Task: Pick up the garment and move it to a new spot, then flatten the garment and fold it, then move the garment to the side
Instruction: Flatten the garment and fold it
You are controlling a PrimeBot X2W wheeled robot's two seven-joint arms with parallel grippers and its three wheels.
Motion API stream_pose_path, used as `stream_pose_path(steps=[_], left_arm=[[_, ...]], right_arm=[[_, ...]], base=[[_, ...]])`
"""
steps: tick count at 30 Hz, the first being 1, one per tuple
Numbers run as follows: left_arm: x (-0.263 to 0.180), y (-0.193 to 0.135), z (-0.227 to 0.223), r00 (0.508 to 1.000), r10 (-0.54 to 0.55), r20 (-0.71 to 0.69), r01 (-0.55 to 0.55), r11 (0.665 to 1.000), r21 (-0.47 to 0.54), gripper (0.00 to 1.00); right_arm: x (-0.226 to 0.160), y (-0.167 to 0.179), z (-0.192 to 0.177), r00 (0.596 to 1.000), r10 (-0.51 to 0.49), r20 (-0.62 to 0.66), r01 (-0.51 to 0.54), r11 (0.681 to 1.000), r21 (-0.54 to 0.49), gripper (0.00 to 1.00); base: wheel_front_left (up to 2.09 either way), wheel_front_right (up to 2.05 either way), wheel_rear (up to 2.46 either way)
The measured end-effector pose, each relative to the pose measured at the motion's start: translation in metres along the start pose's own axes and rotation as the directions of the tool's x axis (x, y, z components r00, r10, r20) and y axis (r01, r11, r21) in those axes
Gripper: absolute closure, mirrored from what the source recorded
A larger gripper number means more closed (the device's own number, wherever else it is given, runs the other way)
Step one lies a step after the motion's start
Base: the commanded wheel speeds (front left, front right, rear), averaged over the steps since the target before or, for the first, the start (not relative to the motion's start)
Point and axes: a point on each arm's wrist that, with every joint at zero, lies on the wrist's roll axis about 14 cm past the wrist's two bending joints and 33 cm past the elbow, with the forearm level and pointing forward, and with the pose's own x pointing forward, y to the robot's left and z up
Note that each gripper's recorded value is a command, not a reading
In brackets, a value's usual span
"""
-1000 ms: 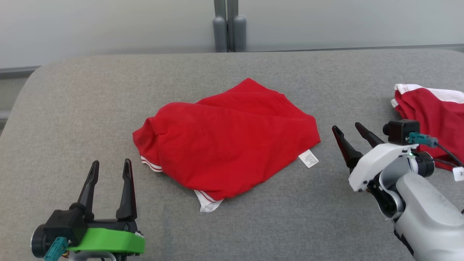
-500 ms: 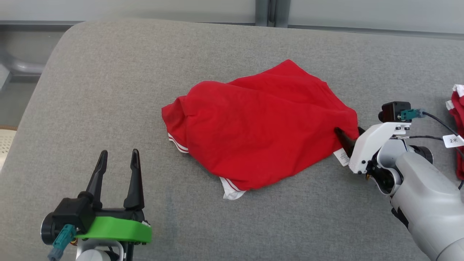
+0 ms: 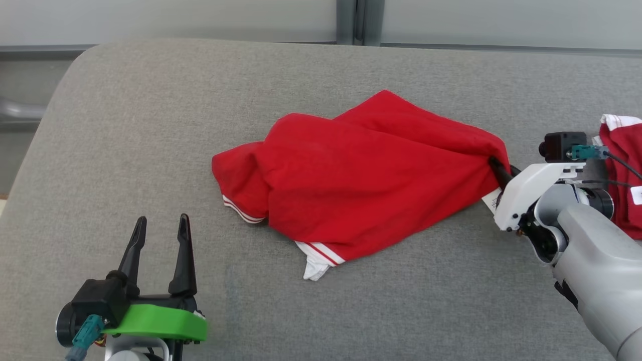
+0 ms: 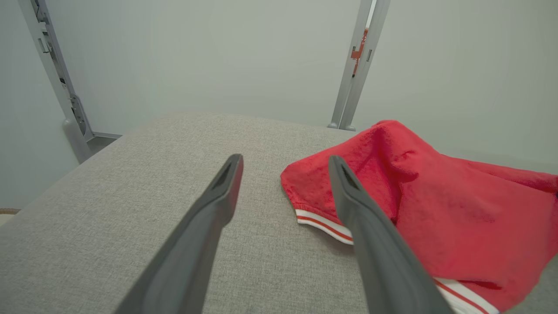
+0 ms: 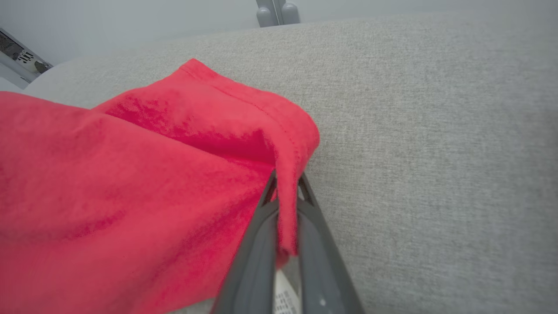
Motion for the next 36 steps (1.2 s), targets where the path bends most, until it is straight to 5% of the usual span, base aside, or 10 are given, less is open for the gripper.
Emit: stream_pose_path(steps=[6, 19, 20, 21, 22, 36], left_arm=[[0.001, -0.016, -0.006, 0.999, -0.050, -0.014, 0.050, 0.999, -0.017, 0.00], [-0.003, -0.036, -0.004, 0.993, -0.116, -0.005, 0.116, 0.993, -0.021, 0.00], [-0.004, -0.036, -0.004, 0.993, -0.117, -0.006, 0.117, 0.993, -0.023, 0.00], [-0.005, -0.037, -0.004, 0.993, -0.119, -0.008, 0.118, 0.993, -0.024, 0.00], [-0.005, -0.038, -0.004, 0.993, -0.120, -0.009, 0.120, 0.993, -0.023, 0.00], [-0.004, -0.043, 0.008, 0.989, -0.143, 0.027, 0.144, 0.989, -0.015, 0.00]], right_arm=[[-0.030, -0.033, 0.006, 0.996, -0.073, 0.048, 0.073, 0.997, -0.014, 1.00], [-0.094, -0.071, -0.056, 0.978, -0.209, 0.001, 0.209, 0.977, 0.048, 1.00], [-0.096, -0.069, -0.058, 0.978, -0.210, 0.001, 0.210, 0.976, 0.053, 0.72], [-0.097, -0.068, -0.061, 0.978, -0.210, 0.003, 0.210, 0.976, 0.055, 0.17], [-0.098, -0.066, -0.059, 0.978, -0.209, 0.014, 0.207, 0.976, 0.060, 0.00], [-0.118, -0.051, 0.021, 0.924, -0.150, 0.351, 0.172, 0.984, -0.034, 0.00]], base=[[0.00, 0.00, 0.00], [0.00, 0.00, 0.00], [0.00, 0.00, 0.00], [0.00, 0.00, 0.00], [0.00, 0.00, 0.00], [0.00, 0.00, 0.00]])
